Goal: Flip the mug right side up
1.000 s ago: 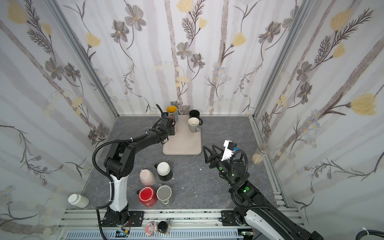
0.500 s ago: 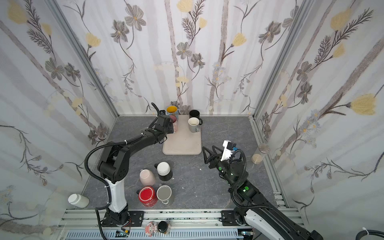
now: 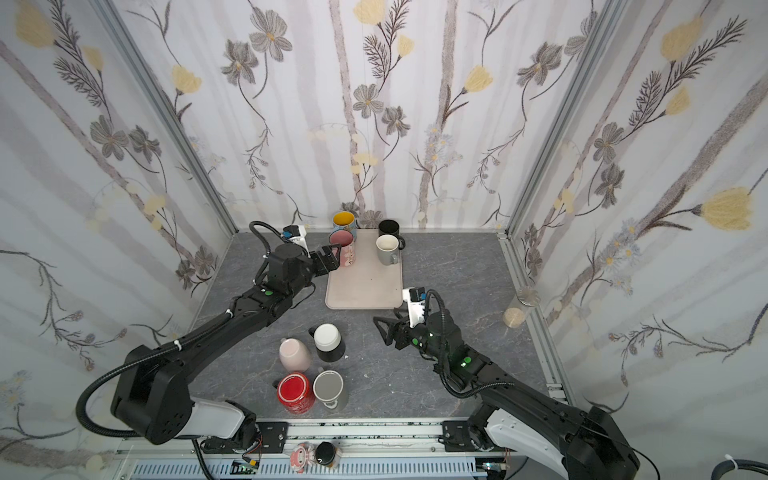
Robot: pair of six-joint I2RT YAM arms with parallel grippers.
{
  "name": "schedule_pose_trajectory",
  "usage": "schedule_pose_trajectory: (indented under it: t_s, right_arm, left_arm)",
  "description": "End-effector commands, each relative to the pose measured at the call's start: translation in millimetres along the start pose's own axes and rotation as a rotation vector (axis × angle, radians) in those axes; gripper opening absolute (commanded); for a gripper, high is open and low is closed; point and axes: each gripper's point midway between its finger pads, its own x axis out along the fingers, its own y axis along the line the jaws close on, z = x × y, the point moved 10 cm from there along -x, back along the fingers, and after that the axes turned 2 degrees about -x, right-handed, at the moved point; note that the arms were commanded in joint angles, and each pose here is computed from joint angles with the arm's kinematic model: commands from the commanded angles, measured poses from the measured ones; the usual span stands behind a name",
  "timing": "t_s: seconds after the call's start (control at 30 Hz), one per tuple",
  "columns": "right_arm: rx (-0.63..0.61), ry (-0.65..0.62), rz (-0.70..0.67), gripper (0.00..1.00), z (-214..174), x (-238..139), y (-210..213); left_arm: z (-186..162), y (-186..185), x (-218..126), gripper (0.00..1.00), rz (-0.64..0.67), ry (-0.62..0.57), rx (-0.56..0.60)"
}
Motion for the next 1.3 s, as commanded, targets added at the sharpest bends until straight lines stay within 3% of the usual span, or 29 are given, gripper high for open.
schedule_pose_trajectory:
  t_s: [0.0,0.07,0.37,0.7,0.93,1.27]
  right_arm:
    - [-0.136,0.079,0.055,0.92,-7,18,24]
    - [-0.192,0.123,0.061,1.0,-11,33,37]
    - [-0.33,0.261,-0.111,1.0,-21,111,66]
    - [-0.4,0.41,-0.2,1.0,-51,161,70]
    - [-0.375,0.417,-0.295,1.0,-54,155,56]
    - [-0.221,0.319,-0.402,0.99,-40,102,16]
  left_arm:
    - [1,-3,-23,1.0,-0.08,-0.049,-0.057]
    - [-1,1,-40,1.0,-0.087,-0.073,-0.073]
    - [-10,25,-94,1.0,-0.011,-0.167,-0.099]
    - [-20,40,-113,1.0,0.016,-0.207,-0.1]
    - [-22,40,-114,1.0,0.004,-0.196,-0.093]
    - [-27,37,-109,1.0,-0.047,-0.144,-0.084]
